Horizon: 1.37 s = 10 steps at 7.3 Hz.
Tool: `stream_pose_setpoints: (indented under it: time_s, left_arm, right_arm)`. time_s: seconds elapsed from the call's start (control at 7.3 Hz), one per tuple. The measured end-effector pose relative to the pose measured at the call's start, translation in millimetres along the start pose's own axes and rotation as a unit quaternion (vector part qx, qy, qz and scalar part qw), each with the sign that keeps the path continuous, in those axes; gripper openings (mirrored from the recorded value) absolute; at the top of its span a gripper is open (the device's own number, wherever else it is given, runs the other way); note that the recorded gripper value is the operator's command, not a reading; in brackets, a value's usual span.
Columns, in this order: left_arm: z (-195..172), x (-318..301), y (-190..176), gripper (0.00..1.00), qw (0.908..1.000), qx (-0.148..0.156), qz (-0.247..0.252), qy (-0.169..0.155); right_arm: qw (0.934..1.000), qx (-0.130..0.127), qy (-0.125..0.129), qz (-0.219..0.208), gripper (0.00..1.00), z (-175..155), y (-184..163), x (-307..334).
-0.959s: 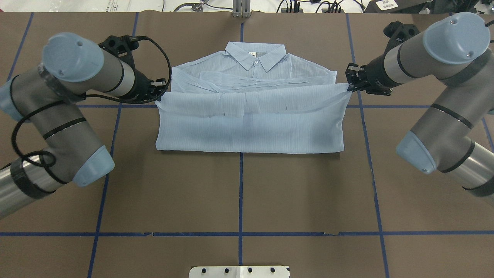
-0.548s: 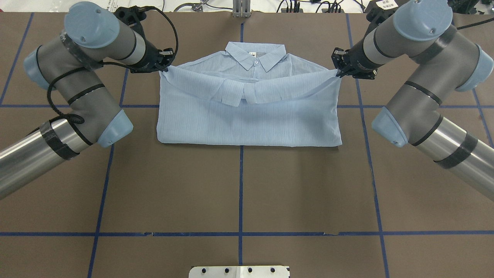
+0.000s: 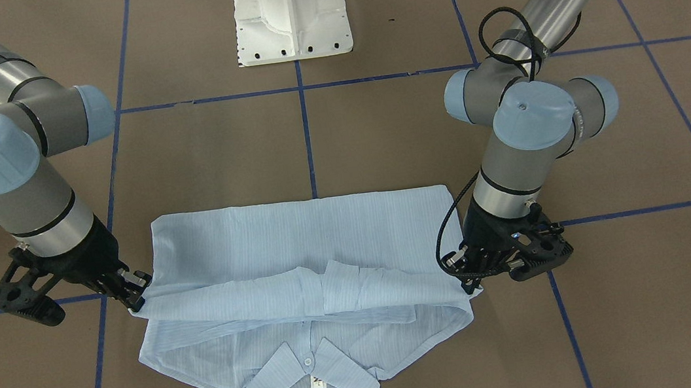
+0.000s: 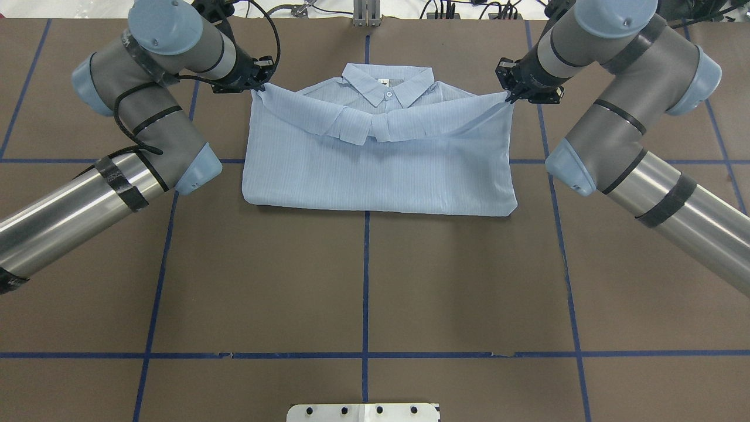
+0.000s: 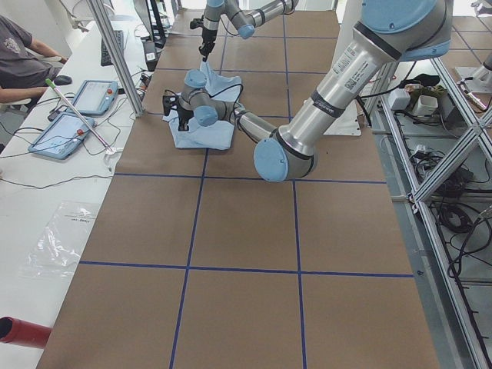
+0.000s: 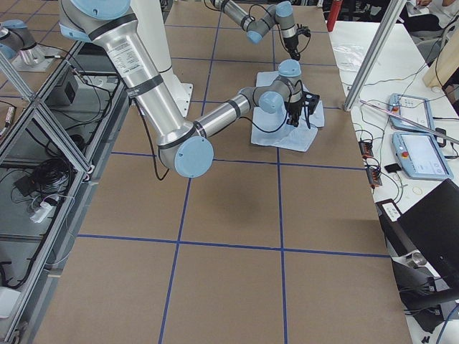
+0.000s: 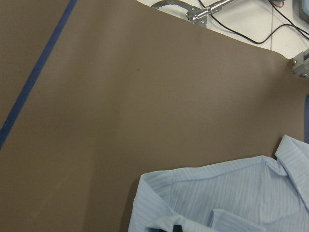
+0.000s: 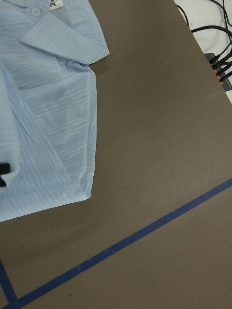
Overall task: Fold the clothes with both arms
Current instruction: 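Open both grippers and raise them off the folded shirt, then lower the right gripper to the folded shirt's near corner and grasp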
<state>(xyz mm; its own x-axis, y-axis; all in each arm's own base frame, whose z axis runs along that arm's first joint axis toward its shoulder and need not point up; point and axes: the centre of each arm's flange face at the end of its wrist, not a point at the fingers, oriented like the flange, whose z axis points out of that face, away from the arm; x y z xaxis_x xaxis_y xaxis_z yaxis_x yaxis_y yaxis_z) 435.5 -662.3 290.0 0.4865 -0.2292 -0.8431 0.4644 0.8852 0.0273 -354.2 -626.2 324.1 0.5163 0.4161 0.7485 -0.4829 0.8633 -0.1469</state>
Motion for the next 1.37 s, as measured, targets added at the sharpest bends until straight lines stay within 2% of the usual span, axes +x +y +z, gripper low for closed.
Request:
stream_pose_setpoints:
  time_s: [0.27,0.41,0.55,0.82,1.1,1.37]
  left_arm:
    - [13.6,2.9,-4.9,0.00,1.0000,0.001,0.000,0.001]
    - [21.1,0.2,-5.9,0.99,1.0000,0.001,0.000,-0.001]
    - [25.7,-2.2,-5.9,1.00,1.0000,0.001,0.000,-0.002]
    - [27.7,-3.2,-6.4,1.00,1.0000,0.004,-0.008,-0.001]
    - [29.0,-8.1,-7.1,1.00,0.9999,0.005,-0.013,-0.002]
    - [22.0,-5.2,-6.6,1.00,0.9999,0.007,-0.014,0.003]
  right_arm:
    - [0.9999,-0.002,0.014,0.000,0.00,15.3,-7.3,-0.8]
    - [0.9998,-0.003,0.021,0.000,0.61,21.9,-10.2,-0.6]
    - [0.9997,-0.004,0.025,0.000,1.00,25.9,-11.9,0.3]
    - [0.9996,-0.002,0.029,-0.004,1.00,31.0,-11.2,1.3]
    - [0.9990,-0.005,0.033,-0.030,1.00,34.6,-12.3,5.8]
    - [0.9978,-0.017,0.033,-0.055,1.00,41.0,7.6,12.4]
